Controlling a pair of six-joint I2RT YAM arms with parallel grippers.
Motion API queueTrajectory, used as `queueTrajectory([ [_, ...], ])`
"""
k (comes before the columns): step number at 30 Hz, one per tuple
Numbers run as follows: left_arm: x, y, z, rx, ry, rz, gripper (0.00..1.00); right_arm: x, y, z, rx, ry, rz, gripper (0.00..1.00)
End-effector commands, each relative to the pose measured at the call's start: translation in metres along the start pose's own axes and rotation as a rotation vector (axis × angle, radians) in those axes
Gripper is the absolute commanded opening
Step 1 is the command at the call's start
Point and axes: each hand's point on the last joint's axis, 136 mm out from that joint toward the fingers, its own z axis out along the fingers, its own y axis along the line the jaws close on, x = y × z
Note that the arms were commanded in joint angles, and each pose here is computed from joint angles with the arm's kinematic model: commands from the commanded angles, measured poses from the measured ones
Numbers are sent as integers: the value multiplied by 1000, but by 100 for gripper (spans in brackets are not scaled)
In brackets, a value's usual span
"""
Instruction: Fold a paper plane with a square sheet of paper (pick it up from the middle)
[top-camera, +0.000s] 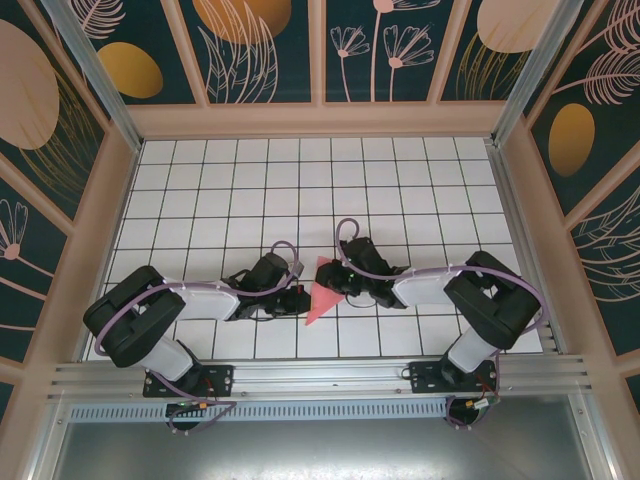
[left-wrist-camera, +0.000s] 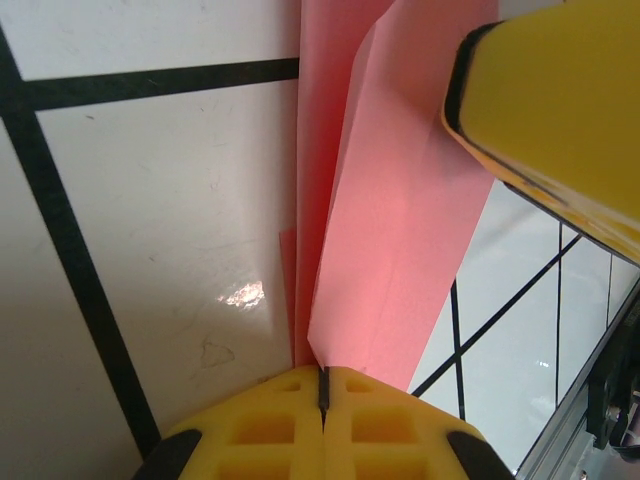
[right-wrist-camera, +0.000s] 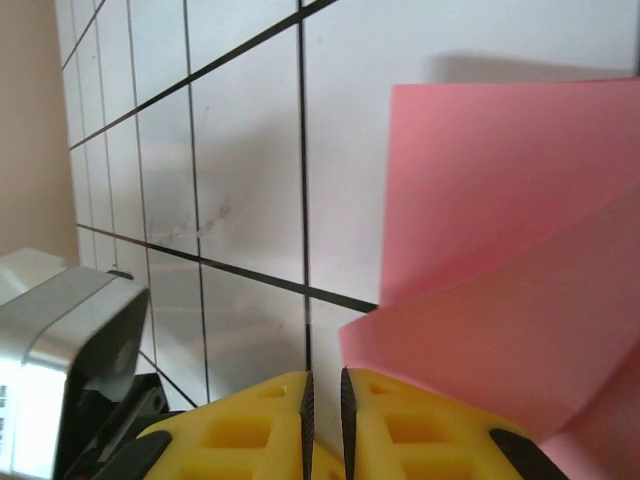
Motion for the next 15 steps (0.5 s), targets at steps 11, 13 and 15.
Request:
queueTrajectory([
  [11,12,16,3,-58,43,-5,0,14,-65,9,231,26,23,18],
  [13,12,15,2,-58,45,-2,1,19,-77,8,270,32,31,17],
  [15,13,15,1,-60,47,0,3,22,-89,7,306,33,42,17],
])
